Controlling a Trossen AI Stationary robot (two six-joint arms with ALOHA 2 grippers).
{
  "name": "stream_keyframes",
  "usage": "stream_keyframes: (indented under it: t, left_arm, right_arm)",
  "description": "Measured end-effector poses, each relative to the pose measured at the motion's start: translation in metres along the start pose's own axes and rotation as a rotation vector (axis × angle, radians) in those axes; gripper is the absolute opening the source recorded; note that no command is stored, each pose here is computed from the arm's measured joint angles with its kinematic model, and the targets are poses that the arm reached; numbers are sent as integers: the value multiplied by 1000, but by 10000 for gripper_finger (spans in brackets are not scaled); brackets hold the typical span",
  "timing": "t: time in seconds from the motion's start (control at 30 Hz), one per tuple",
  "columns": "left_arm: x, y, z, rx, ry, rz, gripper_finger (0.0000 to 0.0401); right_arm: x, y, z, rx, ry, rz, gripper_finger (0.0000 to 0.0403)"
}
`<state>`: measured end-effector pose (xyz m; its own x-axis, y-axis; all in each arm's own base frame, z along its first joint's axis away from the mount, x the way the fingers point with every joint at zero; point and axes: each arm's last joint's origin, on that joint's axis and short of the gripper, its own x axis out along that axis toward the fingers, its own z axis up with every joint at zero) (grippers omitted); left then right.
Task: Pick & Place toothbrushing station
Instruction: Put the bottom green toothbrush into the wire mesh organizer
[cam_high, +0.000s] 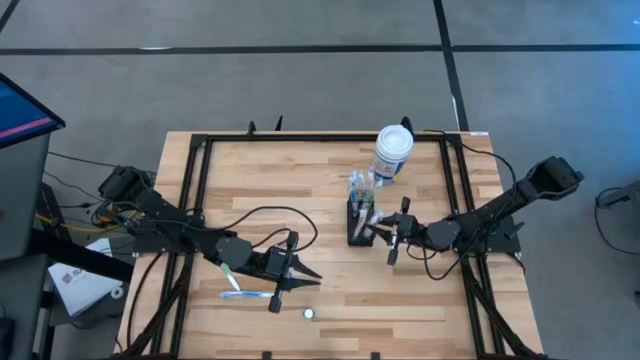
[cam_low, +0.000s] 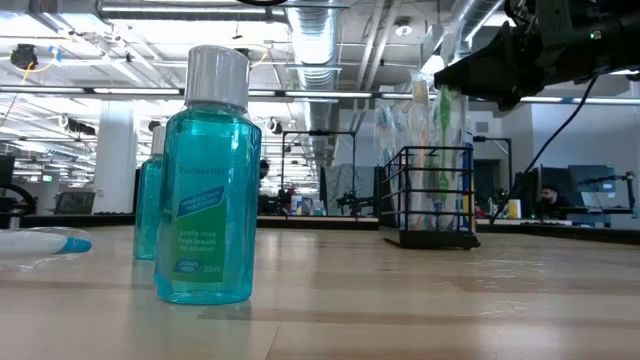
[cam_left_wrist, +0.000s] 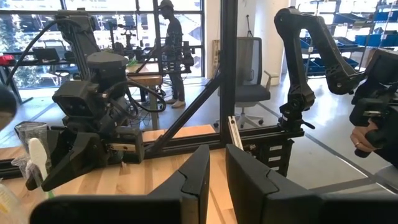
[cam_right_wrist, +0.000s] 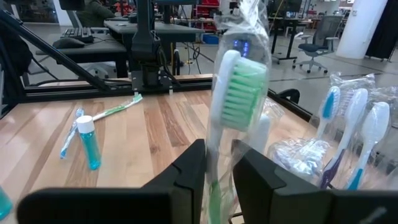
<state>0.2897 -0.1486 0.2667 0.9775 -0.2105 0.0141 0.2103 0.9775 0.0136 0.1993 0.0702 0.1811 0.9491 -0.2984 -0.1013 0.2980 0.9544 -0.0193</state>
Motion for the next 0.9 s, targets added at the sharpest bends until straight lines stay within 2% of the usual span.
stream_keyframes:
  t: [0.1,0.27,0.67,0.9]
  left_arm:
    - [0,0,0,0,0,0,47]
    - [0,0,0,1,3,0,47]
    - [0,0,-1,2,8,0,47]
    - [0,0,-1,3,12,0,47]
  right_arm:
    - [0,0,0,5,0,-2,63]
    - [-1,1,0,-3,-1,3,11]
    - [-1,1,-1,1,6,3,10]
    - [8,4,-17,-18,56,-16,11]
